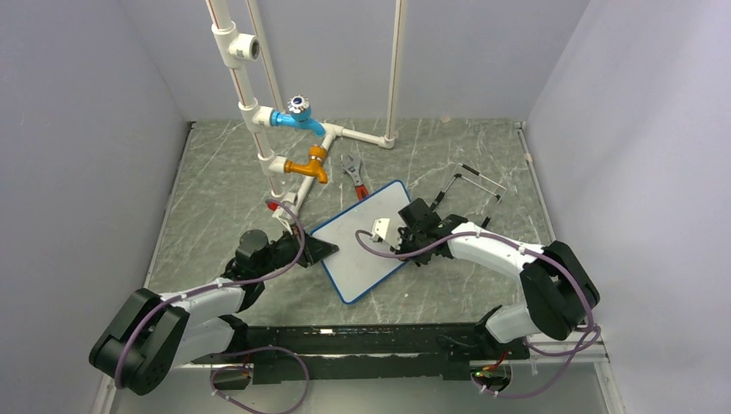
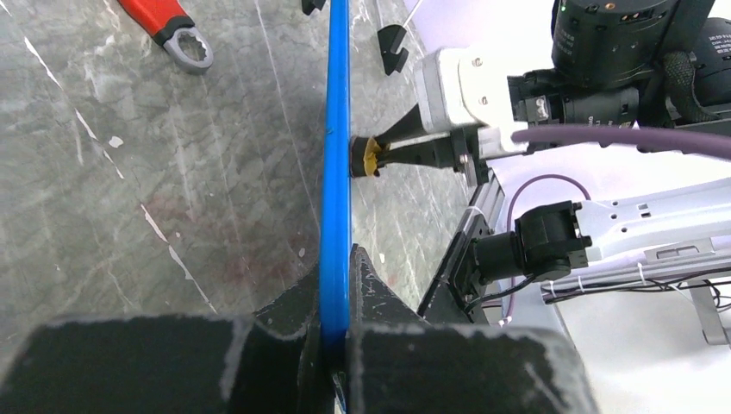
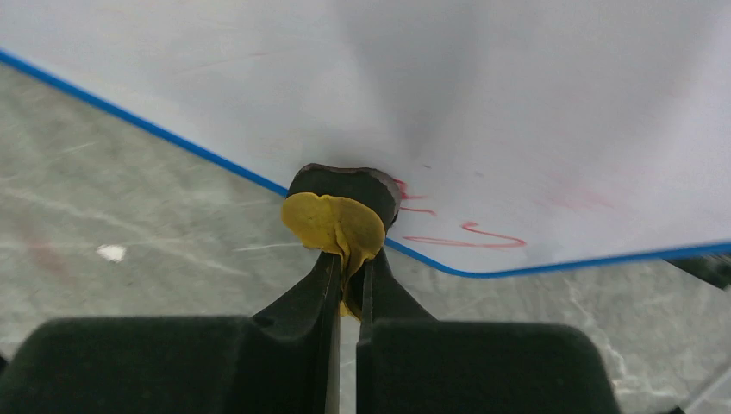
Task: Erase the whiteboard
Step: Erase the whiteboard at the center of the board.
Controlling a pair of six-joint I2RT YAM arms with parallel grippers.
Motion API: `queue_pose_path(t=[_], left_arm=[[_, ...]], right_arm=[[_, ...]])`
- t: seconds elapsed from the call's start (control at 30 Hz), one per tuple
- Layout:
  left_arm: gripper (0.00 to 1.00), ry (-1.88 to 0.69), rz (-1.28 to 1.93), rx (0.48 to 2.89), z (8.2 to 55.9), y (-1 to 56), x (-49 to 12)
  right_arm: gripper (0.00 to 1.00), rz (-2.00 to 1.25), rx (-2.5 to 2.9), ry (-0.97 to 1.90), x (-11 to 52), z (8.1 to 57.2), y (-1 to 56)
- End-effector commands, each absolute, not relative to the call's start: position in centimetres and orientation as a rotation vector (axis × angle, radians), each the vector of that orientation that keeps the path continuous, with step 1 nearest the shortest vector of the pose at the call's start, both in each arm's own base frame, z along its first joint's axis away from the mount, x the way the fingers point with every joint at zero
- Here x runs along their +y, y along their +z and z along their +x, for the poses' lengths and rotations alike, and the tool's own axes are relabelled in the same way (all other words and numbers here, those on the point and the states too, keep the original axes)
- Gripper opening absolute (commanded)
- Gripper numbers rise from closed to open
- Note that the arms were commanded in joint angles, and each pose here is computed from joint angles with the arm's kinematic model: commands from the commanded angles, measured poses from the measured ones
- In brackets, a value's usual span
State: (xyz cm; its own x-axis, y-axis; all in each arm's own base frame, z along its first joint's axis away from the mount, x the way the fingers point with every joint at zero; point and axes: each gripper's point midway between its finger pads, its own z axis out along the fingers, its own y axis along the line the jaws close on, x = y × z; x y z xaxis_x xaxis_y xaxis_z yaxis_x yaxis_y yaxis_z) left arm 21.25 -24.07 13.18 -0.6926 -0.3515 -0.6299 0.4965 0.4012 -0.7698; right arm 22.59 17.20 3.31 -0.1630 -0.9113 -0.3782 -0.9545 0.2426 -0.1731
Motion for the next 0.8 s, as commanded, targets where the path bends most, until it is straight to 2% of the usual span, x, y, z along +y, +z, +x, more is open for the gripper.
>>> queue_pose_path(t=[0.0,0.2,0.3,0.57,0.77], left_arm=[[0.0,-1.458,0.245,1.712,20.9,17.2,-24.8],[0.0,-1.469,0.246,1.724,20.4,16.5,-24.8],[0.0,-1.461,0.245,1.726,20.5,16.4,-24.7],[0.0,-1.449,0.248,1.73,20.7,16.4,-24.7],[0.0,-1.44,0.248,1.73,20.6,16.3,-24.6]], right_arm=[[0.0,-1.417,2.083,-0.039,16.8,27.6,6.2],[0.0,-1.286,2.048,-0.09,16.9,29.5,7.7],[0.0,-1.388,2.065,-0.03,17.3,28.2,6.4],[0.0,-1.891,1.969,0.244,20.0,20.5,3.3],[0.0,-1.807,2.053,0.129,19.3,22.0,2.8]])
